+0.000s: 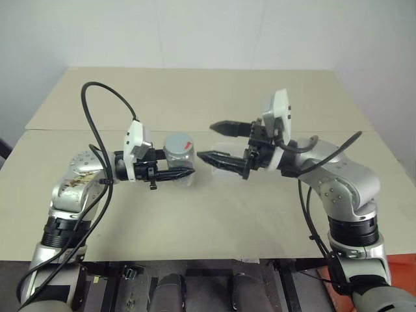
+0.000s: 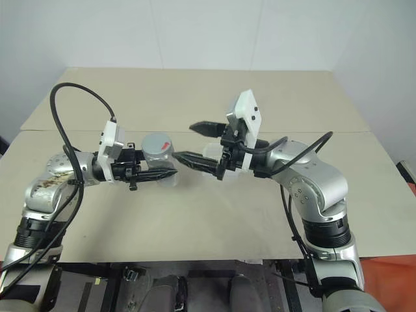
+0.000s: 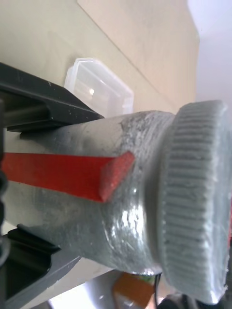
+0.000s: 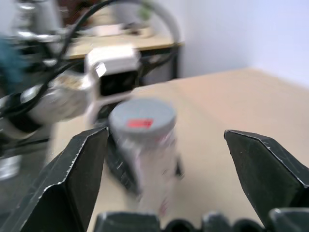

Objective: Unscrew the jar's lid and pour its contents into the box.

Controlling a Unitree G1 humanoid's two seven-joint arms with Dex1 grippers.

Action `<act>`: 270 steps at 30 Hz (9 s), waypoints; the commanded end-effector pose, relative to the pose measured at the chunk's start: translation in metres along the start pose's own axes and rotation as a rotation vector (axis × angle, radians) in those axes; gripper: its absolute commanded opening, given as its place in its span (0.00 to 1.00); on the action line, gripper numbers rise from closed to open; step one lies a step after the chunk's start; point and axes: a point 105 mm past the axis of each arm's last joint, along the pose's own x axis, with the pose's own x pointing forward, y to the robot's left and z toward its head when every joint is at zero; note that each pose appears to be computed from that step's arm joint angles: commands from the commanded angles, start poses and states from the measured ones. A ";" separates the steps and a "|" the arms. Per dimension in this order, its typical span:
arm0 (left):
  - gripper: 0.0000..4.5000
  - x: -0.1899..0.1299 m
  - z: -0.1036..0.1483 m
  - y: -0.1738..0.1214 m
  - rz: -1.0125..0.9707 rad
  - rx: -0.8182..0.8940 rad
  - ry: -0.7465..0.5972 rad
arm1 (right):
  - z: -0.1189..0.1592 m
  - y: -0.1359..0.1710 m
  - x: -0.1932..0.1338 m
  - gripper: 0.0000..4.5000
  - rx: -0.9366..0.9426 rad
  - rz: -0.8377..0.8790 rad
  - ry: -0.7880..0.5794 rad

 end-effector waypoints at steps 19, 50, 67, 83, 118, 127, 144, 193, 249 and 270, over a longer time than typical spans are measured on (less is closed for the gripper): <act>0.44 0.007 0.003 -0.002 -0.046 0.021 0.012 | 0.002 0.022 0.038 0.99 -0.071 -0.038 0.027; 0.44 -0.002 0.004 -0.005 -0.031 0.016 0.013 | -0.005 0.003 0.008 0.99 -0.091 -0.102 0.100; 0.44 -0.002 0.006 -0.008 -0.050 0.018 0.014 | -0.009 -0.008 -0.002 0.99 -0.088 -0.154 0.125; 0.44 -0.003 0.003 -0.007 -0.043 0.009 0.027 | -0.006 -0.020 -0.002 0.99 -0.105 -0.193 0.130; 0.44 0.012 0.003 0.000 -0.056 0.058 -0.016 | -0.003 0.000 0.040 0.99 -0.039 -0.081 0.079; 0.44 0.009 0.003 0.000 -0.048 0.058 -0.012 | -0.005 -0.004 0.024 0.99 -0.046 -0.098 0.096; 0.44 0.007 0.004 -0.001 -0.050 0.058 -0.009 | -0.008 -0.008 0.007 0.99 -0.051 -0.121 0.115; 0.44 0.013 0.001 0.002 -0.064 0.050 0.006 | 0.011 0.012 0.020 0.99 -0.023 0.028 0.029; 0.44 0.006 -0.020 -0.009 -0.109 -0.011 0.058 | 0.022 0.019 0.027 0.60 0.063 0.157 -0.030; 0.44 -0.007 -0.009 0.003 -0.052 0.041 0.031 | -0.005 -0.079 -0.037 0.60 -0.046 -0.414 0.091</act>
